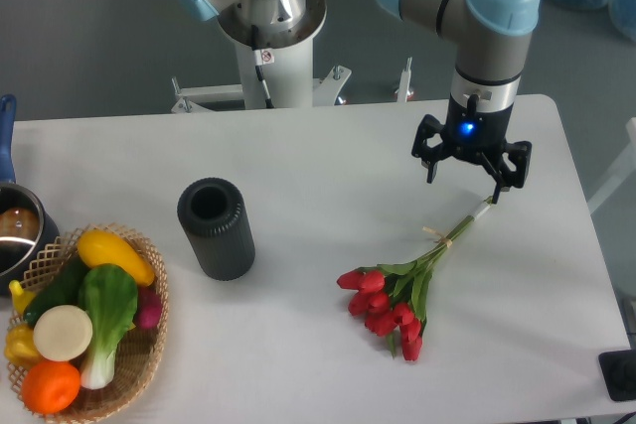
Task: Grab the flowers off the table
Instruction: 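Lower the open gripper down over the green tulip stems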
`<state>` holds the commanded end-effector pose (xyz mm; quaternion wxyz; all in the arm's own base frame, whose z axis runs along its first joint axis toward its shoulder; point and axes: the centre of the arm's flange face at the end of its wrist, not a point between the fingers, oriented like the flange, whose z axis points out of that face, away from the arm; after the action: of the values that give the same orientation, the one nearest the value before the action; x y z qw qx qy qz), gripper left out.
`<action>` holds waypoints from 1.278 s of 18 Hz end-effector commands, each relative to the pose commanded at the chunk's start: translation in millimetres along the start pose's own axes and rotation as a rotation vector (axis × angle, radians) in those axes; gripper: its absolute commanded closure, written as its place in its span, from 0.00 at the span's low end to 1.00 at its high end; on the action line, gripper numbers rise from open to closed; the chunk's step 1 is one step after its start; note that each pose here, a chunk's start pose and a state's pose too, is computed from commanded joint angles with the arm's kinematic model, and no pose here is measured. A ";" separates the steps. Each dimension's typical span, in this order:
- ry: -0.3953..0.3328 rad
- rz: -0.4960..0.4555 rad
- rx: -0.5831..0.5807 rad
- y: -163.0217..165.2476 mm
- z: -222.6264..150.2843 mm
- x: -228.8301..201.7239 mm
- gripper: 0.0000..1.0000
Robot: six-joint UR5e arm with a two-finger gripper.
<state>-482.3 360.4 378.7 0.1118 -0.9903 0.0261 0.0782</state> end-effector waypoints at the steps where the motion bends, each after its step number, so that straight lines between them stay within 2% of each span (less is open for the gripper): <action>1: -0.007 0.000 0.003 -0.2 -0.3 -0.4 0.00; 7: -0.010 -0.001 0.004 -1.0 8.0 3.7 0.00; 12: -0.040 0.003 0.032 12.8 54.3 27.1 0.00; 15: -0.020 0.013 0.027 9.8 72.5 26.3 0.00; 20: 0.041 0.056 0.011 -20.7 118.8 29.4 0.00; 23: 0.072 0.067 -0.001 -23.5 141.8 29.6 0.00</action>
<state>-472.6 414.2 242.5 0.1078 -0.9911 0.0632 0.0461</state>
